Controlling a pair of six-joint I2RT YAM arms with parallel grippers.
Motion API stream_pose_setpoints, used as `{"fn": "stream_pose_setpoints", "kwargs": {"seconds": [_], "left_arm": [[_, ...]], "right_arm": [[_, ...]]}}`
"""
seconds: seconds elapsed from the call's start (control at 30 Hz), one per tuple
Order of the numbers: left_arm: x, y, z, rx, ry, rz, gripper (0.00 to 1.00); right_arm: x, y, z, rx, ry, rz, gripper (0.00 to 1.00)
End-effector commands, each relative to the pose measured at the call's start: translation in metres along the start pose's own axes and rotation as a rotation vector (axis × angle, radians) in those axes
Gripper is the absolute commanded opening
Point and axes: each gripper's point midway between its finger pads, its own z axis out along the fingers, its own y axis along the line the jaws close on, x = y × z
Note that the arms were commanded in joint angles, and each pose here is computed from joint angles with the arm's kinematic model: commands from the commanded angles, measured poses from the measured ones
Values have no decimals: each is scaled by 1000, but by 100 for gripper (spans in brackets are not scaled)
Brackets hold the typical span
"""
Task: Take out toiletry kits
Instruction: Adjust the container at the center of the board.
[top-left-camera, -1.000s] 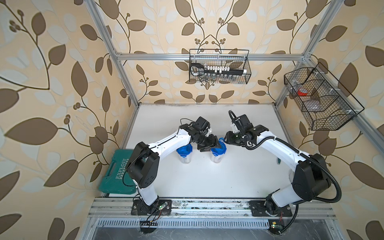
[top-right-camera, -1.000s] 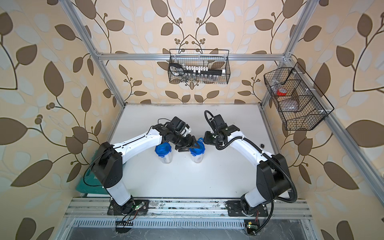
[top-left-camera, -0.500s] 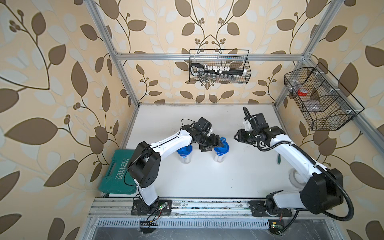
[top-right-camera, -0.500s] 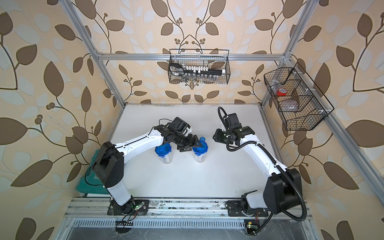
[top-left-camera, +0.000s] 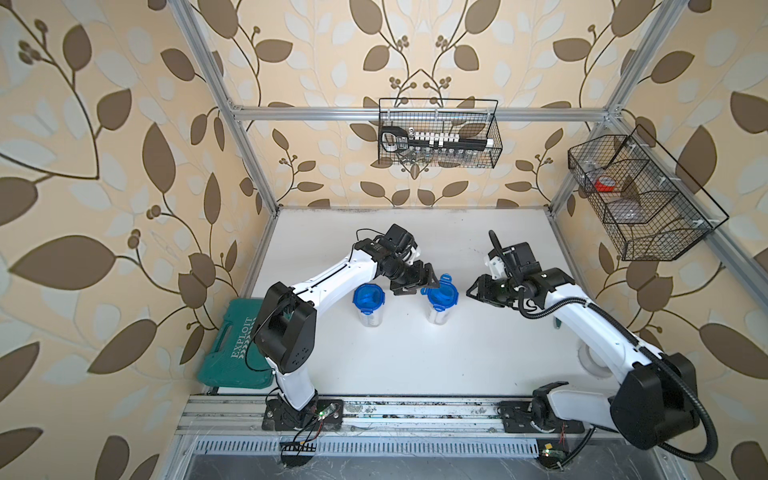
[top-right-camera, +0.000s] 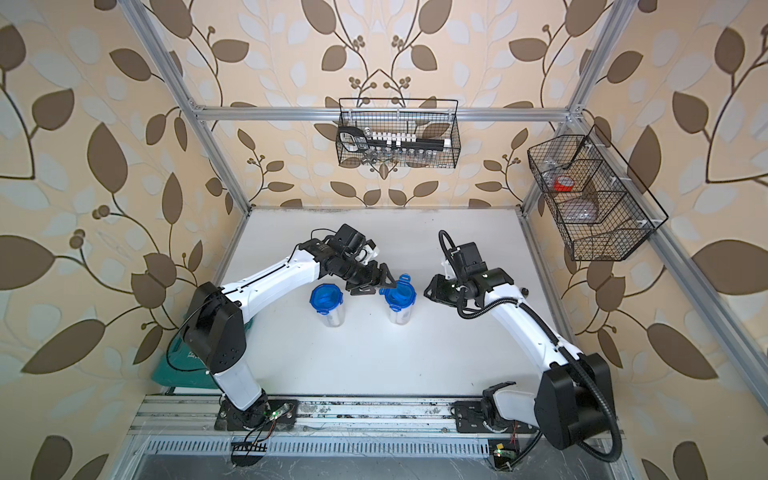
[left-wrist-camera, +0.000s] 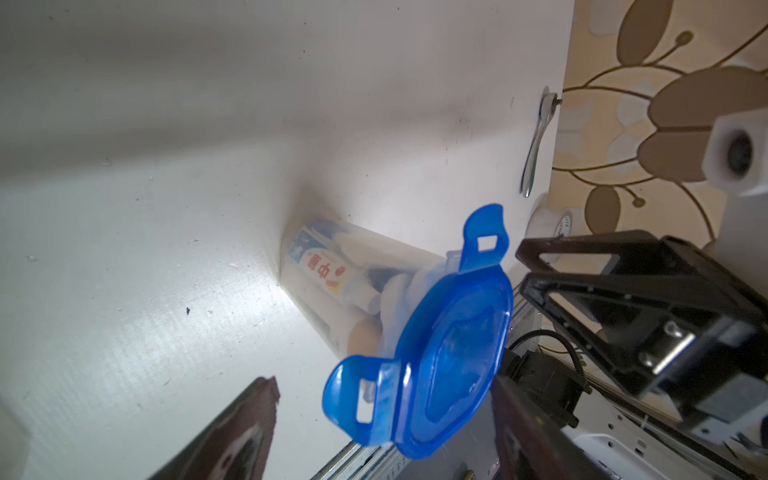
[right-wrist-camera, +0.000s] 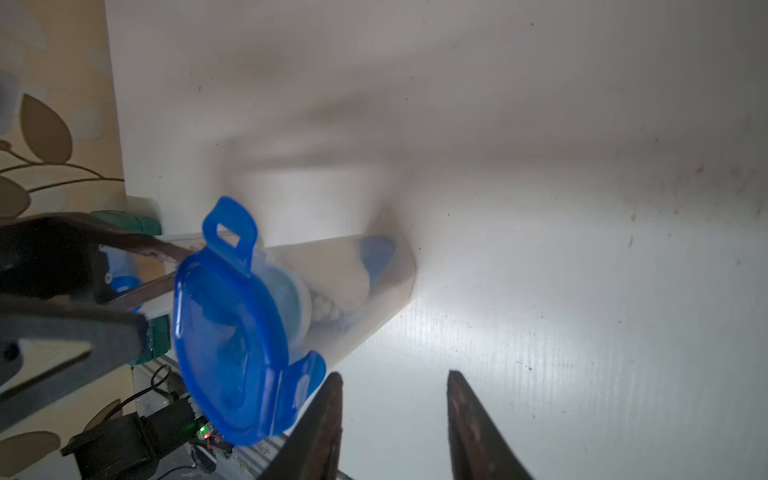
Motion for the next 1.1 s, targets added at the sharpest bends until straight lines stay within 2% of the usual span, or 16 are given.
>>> {"fn": "stream_pose_setpoints", "kwargs": {"seconds": [0.0,0.1,0.2,0.27,0.8,0.9,1.07], "left_arm": [[2,-15,-2,58,23,51,83],[0,-13,2,59,23,43,81],[-2,-9,6,45,24,40,78],[-5,-8,8,39,20,40,77],[-2,0,24,-2,18,-16,66],[0,7,24,-34,18,-27,64],[6,15,28,-49,38,-43,62]], "right_arm": [[-17,8,9,81,-18,-47,40],[-27,25,19,115,-36,-106,40],[-36,23,24,210,-50,-133,40],[-39,24,28,223,-39,-138,40],[-52,75,46,22,-13,-195,40],[-56,65,36,16,-33,-161,38],[-53,40,2,-162,-80,-19,32]]}}
